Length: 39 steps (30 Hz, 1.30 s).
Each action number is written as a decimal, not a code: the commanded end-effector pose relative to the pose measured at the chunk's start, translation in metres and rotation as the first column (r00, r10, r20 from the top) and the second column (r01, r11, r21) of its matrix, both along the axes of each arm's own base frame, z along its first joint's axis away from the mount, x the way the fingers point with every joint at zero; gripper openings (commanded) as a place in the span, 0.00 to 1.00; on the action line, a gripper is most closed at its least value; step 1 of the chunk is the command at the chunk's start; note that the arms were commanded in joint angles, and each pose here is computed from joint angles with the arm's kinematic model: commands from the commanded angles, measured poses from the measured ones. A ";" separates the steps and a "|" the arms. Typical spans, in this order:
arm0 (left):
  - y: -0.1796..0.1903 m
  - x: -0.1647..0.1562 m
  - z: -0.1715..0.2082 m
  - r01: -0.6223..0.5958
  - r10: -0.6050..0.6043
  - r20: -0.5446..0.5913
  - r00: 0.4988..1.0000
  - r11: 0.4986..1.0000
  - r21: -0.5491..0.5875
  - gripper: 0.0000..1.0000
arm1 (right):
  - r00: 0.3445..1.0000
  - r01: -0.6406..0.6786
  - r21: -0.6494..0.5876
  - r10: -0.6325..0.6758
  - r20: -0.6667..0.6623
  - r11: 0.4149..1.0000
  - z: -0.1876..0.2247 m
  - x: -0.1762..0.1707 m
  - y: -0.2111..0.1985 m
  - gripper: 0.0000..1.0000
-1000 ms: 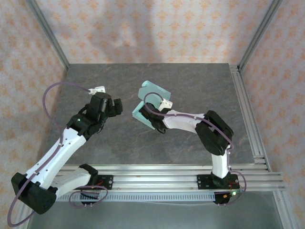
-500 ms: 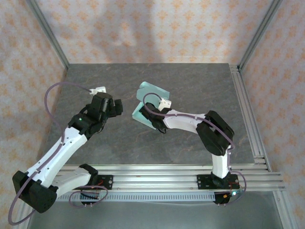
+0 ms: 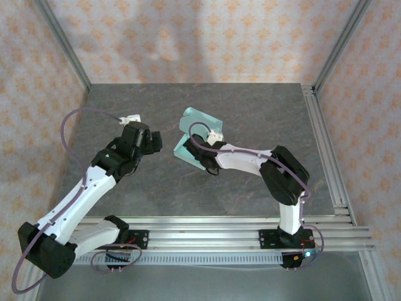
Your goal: Fold the paper box
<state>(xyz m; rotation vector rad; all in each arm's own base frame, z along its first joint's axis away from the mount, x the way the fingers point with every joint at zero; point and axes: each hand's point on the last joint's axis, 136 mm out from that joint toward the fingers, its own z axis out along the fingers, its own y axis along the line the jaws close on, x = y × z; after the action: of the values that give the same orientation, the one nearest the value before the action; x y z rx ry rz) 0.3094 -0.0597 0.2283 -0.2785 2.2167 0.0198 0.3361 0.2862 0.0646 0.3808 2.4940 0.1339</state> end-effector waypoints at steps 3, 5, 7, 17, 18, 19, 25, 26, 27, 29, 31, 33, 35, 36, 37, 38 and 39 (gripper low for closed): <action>0.001 -0.003 -0.005 0.001 -0.001 -0.012 1.000 1.000 0.008 1.00 | 0.999 -0.006 -0.077 0.003 -0.037 0.997 -0.011 -0.002 -0.023 0.51; 0.001 -0.003 -0.006 0.002 -0.002 -0.013 1.000 1.000 0.007 1.00 | 0.999 -0.005 -0.095 0.002 -0.032 0.995 -0.008 -0.002 -0.031 0.50; 0.000 -0.002 -0.007 0.002 -0.002 -0.016 1.000 1.000 0.005 1.00 | 0.999 -0.004 -0.109 0.000 -0.035 0.994 -0.006 -0.002 -0.039 0.50; -0.005 0.003 -0.012 0.005 -0.006 -0.020 1.000 1.000 -0.017 1.00 | 0.999 -0.017 -0.201 0.006 -0.053 0.979 0.003 -0.002 -0.089 0.47; -0.007 0.004 -0.012 0.015 -0.015 -0.020 1.000 1.000 -0.022 1.00 | 0.998 -0.014 -0.213 0.002 -0.056 0.977 0.004 -0.001 -0.094 0.48; -0.011 0.005 -0.012 0.030 -0.031 -0.024 0.999 0.999 -0.029 1.00 | 0.998 -0.018 -0.216 0.005 -0.060 0.976 0.005 -0.001 -0.096 0.48; -0.051 0.017 -0.015 0.221 -0.225 -0.043 0.973 0.971 -0.094 1.00 | 0.938 -0.346 -0.114 0.347 -0.014 0.931 0.029 0.001 -0.055 0.63; -0.060 0.020 -0.015 0.276 -0.281 -0.041 0.959 0.957 -0.093 1.00 | 0.921 -0.385 -0.126 0.389 0.009 0.914 0.037 0.000 -0.054 0.65; -0.064 0.023 -0.015 0.314 -0.318 -0.045 0.947 0.947 -0.073 1.00 | 0.902 -0.422 -0.141 0.430 0.028 0.895 0.045 -0.001 -0.055 0.67; -0.072 0.029 -0.011 0.393 -0.393 -0.055 0.918 0.919 -0.011 0.98 | 0.867 -0.483 -0.162 0.496 0.054 0.861 0.058 -0.003 -0.058 0.70; -0.078 0.035 -0.008 0.465 -0.461 -0.071 0.884 0.884 0.049 0.96 | 0.834 -0.535 -0.157 0.549 0.063 0.830 0.071 -0.004 -0.063 0.72; -0.091 0.040 -0.003 0.560 -0.555 -0.074 0.829 0.824 0.087 0.95 | 0.800 -0.582 -0.125 0.593 0.088 0.804 0.086 -0.005 -0.068 0.73; -0.102 0.045 0.002 0.617 -0.612 -0.077 0.787 0.780 0.107 0.93 | 0.780 -0.603 -0.093 0.610 0.140 0.792 0.102 -0.003 -0.073 0.74; -0.107 0.049 0.004 0.639 -0.634 -0.079 0.769 0.761 0.111 0.89 | 0.750 -0.638 -0.069 0.640 0.167 0.767 0.109 -0.004 -0.072 0.74; -0.110 0.052 0.006 0.655 -0.650 -0.083 0.756 0.748 0.109 0.83 | 0.724 -0.668 -0.056 0.665 0.184 0.742 0.114 -0.005 -0.074 0.74; -0.115 0.056 0.008 0.671 -0.666 -0.085 0.741 0.734 0.103 0.79 | 0.690 -0.702 -0.050 0.696 0.196 0.710 0.118 -0.006 -0.076 0.74; -0.118 0.060 0.010 0.682 -0.676 -0.089 0.731 0.725 0.094 0.77 | 0.663 -0.727 -0.063 0.722 0.195 0.684 0.121 -0.006 -0.079 0.74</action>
<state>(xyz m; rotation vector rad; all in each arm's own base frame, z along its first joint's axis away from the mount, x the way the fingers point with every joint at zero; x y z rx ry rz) 0.3629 -0.1607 0.2229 0.4640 2.2884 -0.1991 0.3424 0.1973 0.1761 -0.3944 2.3522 0.3734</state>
